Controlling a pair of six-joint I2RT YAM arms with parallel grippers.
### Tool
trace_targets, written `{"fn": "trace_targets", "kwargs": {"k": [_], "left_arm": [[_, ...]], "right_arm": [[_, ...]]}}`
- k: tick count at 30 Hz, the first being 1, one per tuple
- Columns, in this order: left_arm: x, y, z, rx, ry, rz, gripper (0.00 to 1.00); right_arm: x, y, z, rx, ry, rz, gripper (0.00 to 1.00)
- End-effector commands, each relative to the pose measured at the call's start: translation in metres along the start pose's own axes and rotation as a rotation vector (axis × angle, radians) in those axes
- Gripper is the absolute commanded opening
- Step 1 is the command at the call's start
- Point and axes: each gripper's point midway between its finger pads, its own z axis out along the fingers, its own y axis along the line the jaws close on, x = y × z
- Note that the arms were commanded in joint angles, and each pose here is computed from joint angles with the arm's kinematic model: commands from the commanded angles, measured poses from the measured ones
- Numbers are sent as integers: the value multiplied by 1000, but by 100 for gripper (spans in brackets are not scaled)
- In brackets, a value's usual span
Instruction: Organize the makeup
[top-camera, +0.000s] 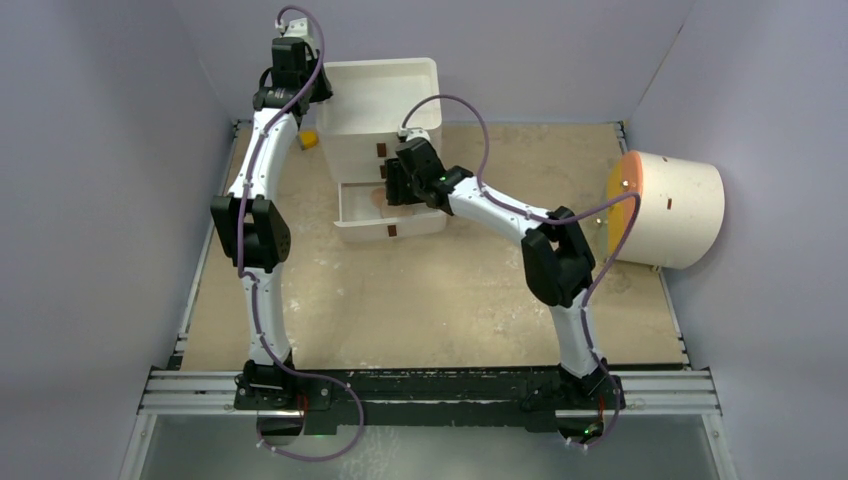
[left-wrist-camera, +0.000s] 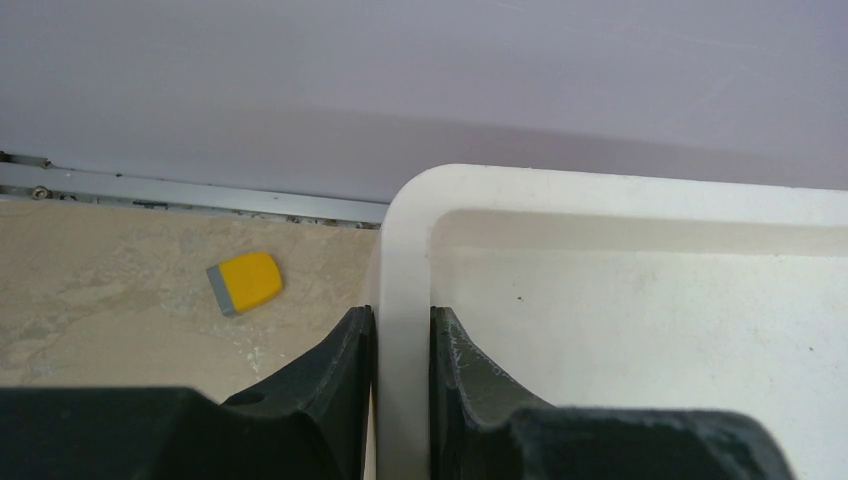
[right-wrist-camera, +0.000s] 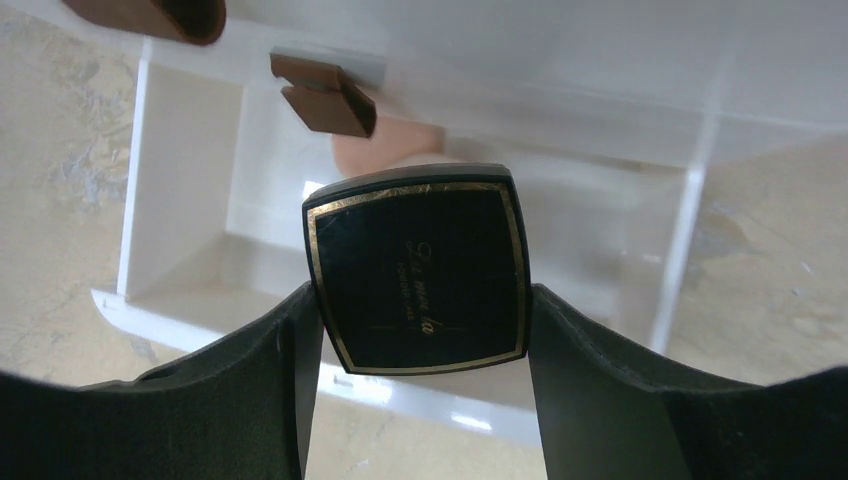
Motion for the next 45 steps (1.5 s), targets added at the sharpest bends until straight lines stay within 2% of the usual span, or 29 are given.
{"fn": "trace_targets", "kwargs": {"k": [1,17,19,21,26,33,37,38,41,45], "left_arm": [[90,9,11,-7,285,-36,0],[87,12,10,-20,278,-19,0],[87,12,10,-20,277,-19,0],[87,12,10,-22,278,-18,0],[88,12,9,-20,281,-19,0],[87,12,7,-20,282,-18,0],[87,12,7,-18,281,-19,0],[86,11,7,-18,280,-20,0],[86,11,7,-15,281,-21,0],[86,13,6,-23,282,-16,0]], "right_arm": [[-31,32,4,-103,-62,35,20],[4,72,45,-181,44,17,24],[8,71,46,-172,49,7,30],[13,69,48,-162,57,0,42],[16,67,51,-146,70,-6,54],[19,67,52,-142,76,-10,80],[19,65,52,-137,77,-13,90],[19,64,52,-133,77,-14,98],[16,64,50,-132,68,-16,99],[-11,62,19,-138,-25,-12,99]]}}
